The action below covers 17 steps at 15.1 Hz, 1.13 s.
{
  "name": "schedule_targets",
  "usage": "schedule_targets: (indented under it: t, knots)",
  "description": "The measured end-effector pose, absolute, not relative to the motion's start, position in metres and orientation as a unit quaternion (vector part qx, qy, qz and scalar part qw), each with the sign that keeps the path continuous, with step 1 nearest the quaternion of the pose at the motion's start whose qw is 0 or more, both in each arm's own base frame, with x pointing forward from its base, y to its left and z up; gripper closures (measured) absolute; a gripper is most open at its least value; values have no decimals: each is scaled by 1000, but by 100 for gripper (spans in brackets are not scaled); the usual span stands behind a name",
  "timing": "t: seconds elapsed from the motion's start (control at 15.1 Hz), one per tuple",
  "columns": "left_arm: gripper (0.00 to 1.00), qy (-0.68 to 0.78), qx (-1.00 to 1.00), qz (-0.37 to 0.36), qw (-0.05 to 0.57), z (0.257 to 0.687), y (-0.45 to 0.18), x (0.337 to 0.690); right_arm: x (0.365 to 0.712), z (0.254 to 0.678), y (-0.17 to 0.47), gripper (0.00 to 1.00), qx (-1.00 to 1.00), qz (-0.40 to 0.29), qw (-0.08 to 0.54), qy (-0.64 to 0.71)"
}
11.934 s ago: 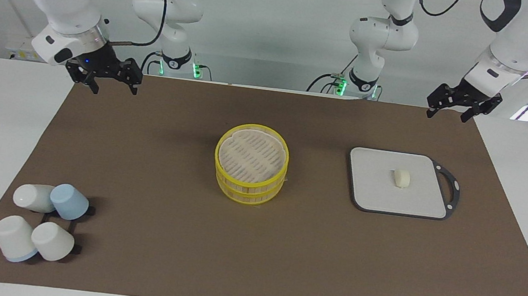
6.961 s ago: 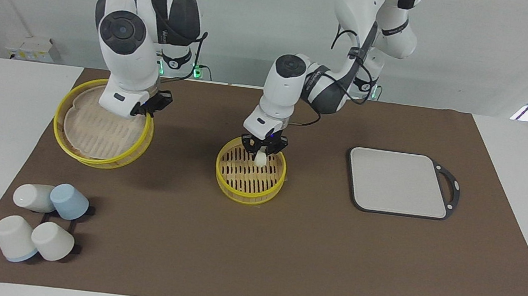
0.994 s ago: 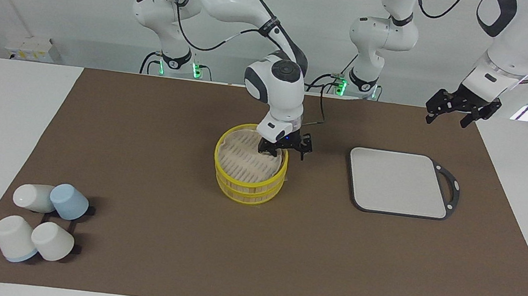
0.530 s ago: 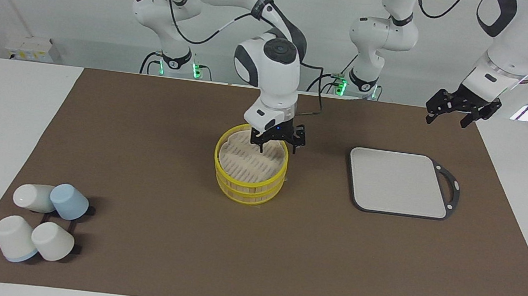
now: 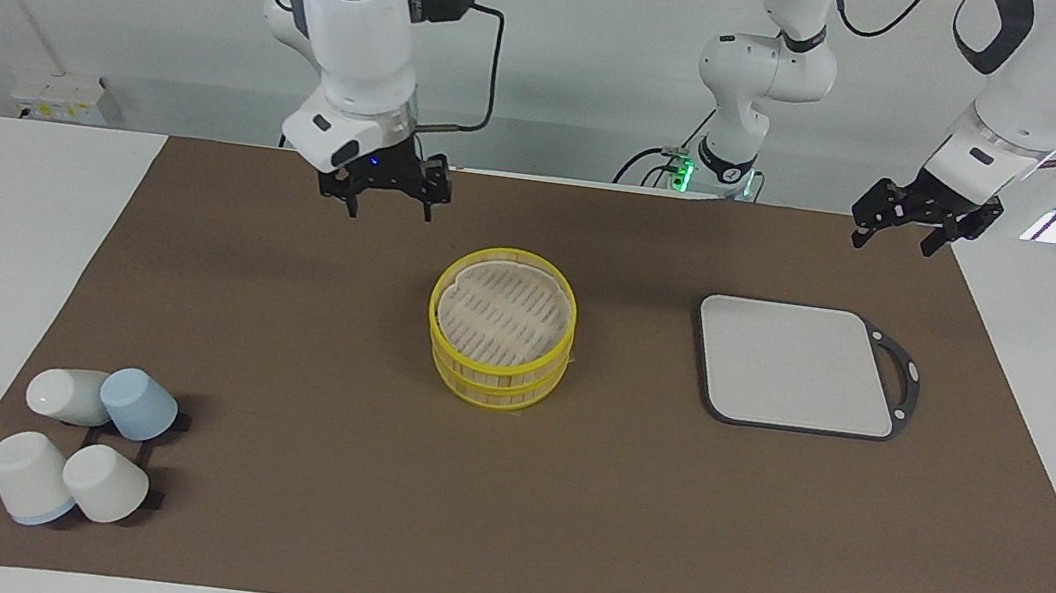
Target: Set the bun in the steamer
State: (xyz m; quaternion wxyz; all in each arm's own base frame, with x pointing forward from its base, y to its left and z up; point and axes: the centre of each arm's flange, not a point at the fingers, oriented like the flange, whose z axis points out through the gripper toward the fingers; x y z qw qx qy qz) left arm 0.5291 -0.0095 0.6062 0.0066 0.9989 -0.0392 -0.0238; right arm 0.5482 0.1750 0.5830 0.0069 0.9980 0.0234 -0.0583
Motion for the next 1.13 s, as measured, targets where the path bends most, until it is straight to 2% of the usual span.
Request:
schedule_targets:
  t: [0.2, 0.4, 0.86, 1.13]
  knots:
    - [0, -39, 999, -24, 7, 606, -10, 529, 540, 612, 117, 0, 998, -59, 4, 14]
    - [0, -39, 999, -24, 7, 606, -10, 529, 536, 614, 83, 0, 997, -75, 3, 10]
    - [0, -39, 999, -24, 7, 606, -10, 529, 551, 601, 38, 0, 999, -54, -2, -1]
    - [0, -39, 999, -24, 7, 606, -10, 529, 551, 601, 38, 0, 999, -52, 13, 2]
